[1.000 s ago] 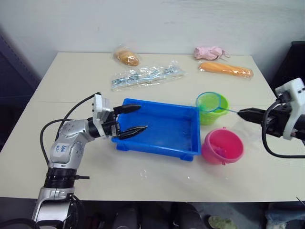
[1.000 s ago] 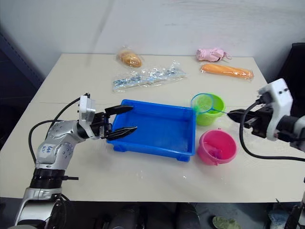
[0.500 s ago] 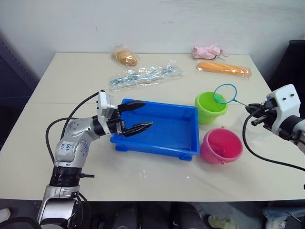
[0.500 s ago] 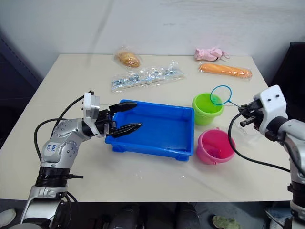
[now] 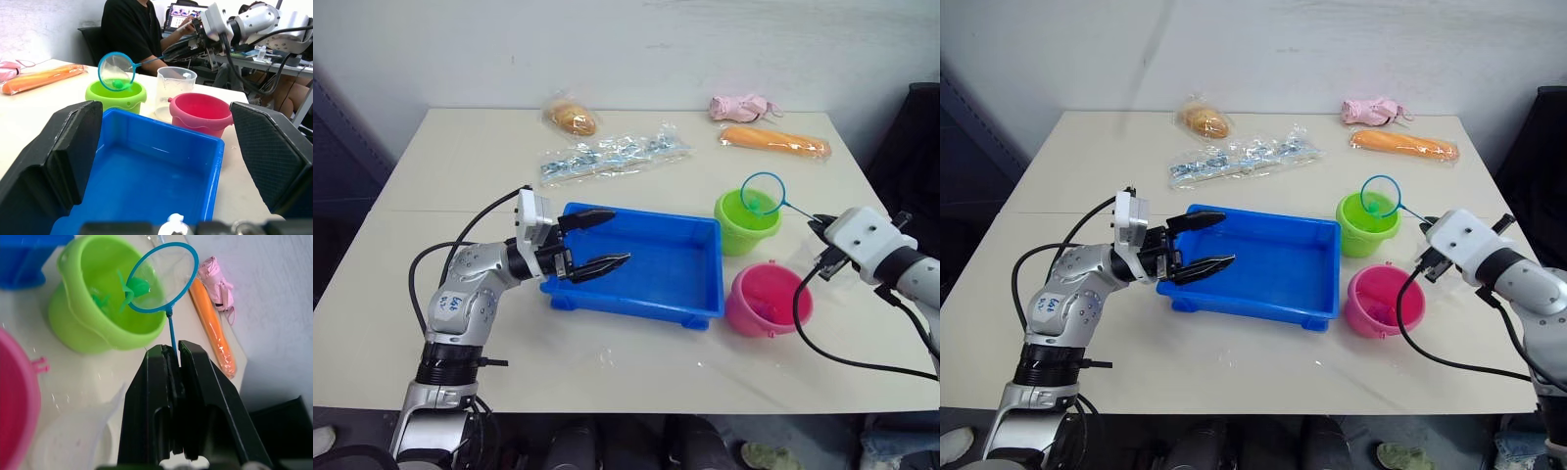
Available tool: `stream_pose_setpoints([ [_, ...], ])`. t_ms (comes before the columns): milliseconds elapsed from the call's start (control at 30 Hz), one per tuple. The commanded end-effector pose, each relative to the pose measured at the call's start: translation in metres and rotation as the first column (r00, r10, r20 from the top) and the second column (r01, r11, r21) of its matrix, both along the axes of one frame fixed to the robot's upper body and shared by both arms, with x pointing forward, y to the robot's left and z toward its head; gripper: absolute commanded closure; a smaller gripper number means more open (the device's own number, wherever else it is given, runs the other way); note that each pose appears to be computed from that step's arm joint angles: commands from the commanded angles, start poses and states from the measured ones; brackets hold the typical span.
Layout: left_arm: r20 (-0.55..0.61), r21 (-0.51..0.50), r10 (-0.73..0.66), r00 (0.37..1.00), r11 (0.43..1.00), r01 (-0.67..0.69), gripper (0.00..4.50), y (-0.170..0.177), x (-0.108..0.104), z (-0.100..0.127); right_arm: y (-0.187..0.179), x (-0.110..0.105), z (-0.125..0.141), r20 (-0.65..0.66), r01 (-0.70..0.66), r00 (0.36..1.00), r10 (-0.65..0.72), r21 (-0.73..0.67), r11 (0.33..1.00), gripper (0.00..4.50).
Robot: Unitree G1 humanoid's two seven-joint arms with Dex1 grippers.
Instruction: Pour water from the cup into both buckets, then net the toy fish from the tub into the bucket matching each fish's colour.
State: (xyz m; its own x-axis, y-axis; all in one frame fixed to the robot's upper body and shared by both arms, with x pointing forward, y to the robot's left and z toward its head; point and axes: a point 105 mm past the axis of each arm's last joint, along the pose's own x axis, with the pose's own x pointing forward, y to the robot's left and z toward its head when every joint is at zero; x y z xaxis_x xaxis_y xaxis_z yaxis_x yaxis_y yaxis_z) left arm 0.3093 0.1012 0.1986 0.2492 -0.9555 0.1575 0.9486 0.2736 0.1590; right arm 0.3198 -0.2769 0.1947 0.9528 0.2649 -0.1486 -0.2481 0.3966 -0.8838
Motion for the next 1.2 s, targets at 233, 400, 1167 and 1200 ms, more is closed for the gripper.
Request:
stream_pose_setpoints([
  [233,0.042,-0.007,-0.003,0.999,1.0,0.004,0.03,-0.003,-0.003,0.003,0.007,-0.003,0.006,0.19,-0.059,0.972,0.14,-0.382,0.922,4.5],
  [400,0.047,-0.007,-0.002,0.999,1.0,0.003,0.03,-0.003,-0.002,0.004,0.009,-0.005,0.009,0.261,-0.044,0.95,0.173,-0.436,0.899,4.5],
  [1167,0.083,0.16,-0.114,0.99,0.982,0.1,0.03,0.078,-0.041,0.003,0.124,-0.061,0.031,-0.071,-0.425,0.772,0.632,0.681,0.596,4.5],
  [1200,0.071,0.173,-0.119,0.99,0.979,0.105,0.03,0.082,-0.045,0.001,0.135,-0.07,0.024,-0.126,-0.419,0.724,0.678,0.699,0.579,4.5],
])
